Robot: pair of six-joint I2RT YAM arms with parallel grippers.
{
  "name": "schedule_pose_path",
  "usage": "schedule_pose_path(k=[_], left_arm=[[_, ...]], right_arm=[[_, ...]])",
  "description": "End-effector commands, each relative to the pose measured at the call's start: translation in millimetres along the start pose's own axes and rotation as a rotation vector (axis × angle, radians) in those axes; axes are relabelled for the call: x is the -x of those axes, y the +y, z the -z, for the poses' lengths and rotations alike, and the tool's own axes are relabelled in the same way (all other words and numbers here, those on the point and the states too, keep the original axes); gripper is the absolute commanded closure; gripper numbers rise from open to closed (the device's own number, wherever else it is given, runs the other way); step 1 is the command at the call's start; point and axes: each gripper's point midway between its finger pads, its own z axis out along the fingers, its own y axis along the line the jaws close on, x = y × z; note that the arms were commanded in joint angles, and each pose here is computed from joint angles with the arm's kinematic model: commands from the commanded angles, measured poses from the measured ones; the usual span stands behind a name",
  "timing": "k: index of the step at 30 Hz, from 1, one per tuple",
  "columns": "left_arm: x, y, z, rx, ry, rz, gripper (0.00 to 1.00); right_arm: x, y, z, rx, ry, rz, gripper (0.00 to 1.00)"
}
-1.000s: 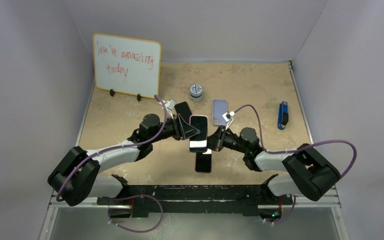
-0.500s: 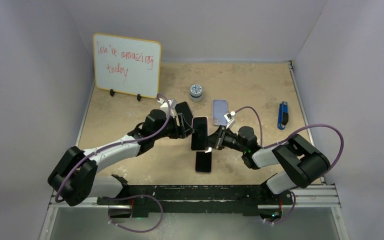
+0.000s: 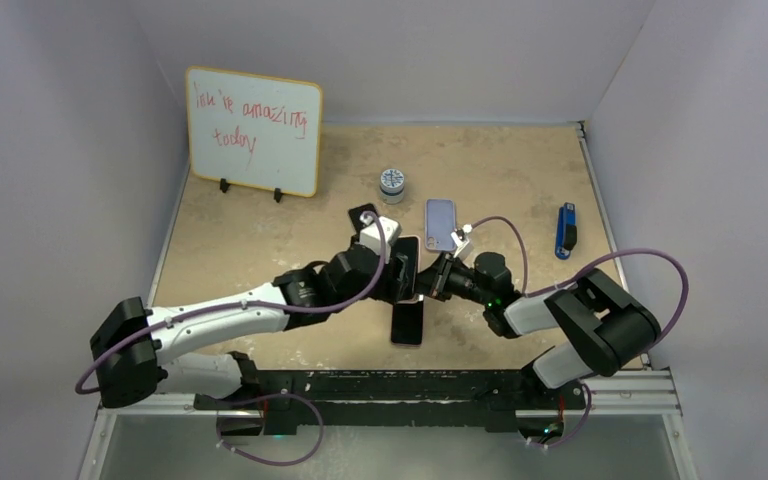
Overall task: Take the phone out of the phone case
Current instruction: Remove the phone case from the phone.
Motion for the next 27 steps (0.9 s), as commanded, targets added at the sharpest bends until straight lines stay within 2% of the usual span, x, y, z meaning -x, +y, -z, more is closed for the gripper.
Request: schedule_pose_path(k=[1,8,17,27], left_arm=[[14.7,-5.3,8.2,0.131,-0.054,-0.153,0.34],[-1.9,-32.0,-0.4,0.193,-0.013,-0.289,0.34],[-14.4,-30.1,-13.9,0.363,0.02,-0.415,0.34],[-16.3,-29.4,-22.7,0.492,0.011,-0.518,0.47]], right_arm=[[26.4,30.1,-3.5,0.07,-0.077,0.031,1.0],[27.0,31.7,-0.2,0.057,-0.079,0.033,1.0],[27.5,37.7,5.7,0.057,-0.082,0.044,1.0],[28.8,43.1,10.5,0.058,-0.089,0.058,1.0]])
